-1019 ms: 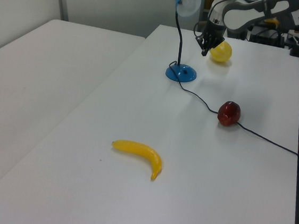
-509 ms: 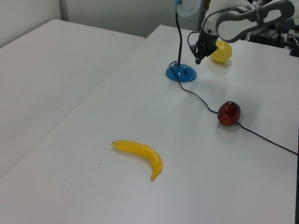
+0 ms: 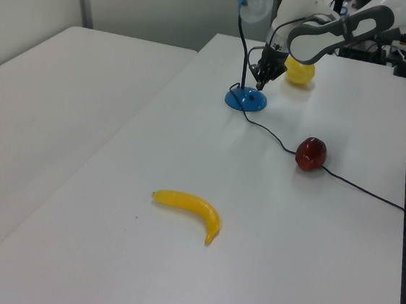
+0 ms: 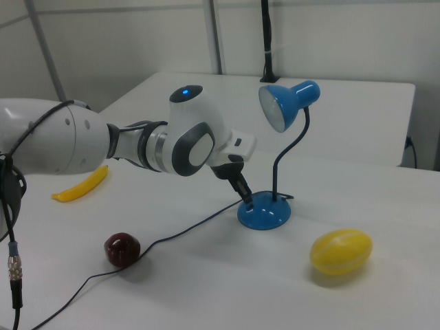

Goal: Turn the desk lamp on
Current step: 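Lower the gripper onto the switch on the blue lamp base and press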

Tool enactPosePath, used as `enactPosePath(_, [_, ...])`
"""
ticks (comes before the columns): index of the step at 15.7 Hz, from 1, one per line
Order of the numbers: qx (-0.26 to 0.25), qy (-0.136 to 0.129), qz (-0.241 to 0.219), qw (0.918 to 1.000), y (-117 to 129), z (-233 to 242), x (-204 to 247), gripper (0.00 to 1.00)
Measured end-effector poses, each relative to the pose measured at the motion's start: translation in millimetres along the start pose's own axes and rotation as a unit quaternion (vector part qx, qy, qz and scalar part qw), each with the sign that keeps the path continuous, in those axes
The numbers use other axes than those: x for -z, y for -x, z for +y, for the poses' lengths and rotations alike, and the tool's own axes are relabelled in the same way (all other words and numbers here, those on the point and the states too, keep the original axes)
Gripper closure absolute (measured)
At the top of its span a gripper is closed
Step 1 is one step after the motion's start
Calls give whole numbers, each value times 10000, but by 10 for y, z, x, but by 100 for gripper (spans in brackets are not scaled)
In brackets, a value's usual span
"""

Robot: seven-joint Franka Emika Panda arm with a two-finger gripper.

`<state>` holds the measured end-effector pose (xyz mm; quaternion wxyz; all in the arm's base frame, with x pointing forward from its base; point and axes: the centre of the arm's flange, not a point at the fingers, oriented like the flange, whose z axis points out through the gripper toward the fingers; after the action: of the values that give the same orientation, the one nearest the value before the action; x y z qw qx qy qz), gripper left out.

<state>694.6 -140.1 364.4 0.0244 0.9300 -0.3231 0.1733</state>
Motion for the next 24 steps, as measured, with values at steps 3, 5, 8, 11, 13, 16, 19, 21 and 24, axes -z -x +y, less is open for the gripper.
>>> enactPosePath(3, [-7, -28, 56, 10000, -50, -21, 31, 99])
enactPosePath(5, [-10, -34, 63, 10000, -69, -31, 8, 99])
enactPosePath(8, [-6, -12, 10, 10000, -57, -37, -103, 99])
enactPosePath(11, [12, -16, -4, 10000, -64, -78, -184, 99])
enactPosePath(13, [17, -25, -1, 10000, -75, -109, -221, 99])
enactPosePath(16, [16, -37, 7, 10000, -88, -140, -248, 99])
enactPosePath(19, [41, -10, -8, 10000, -74, -143, -298, 99])
enactPosePath(21, [57, -1, -1, 10000, -71, -147, -298, 99])
enactPosePath(24, [58, 0, 0, 10000, -71, -148, -298, 99])
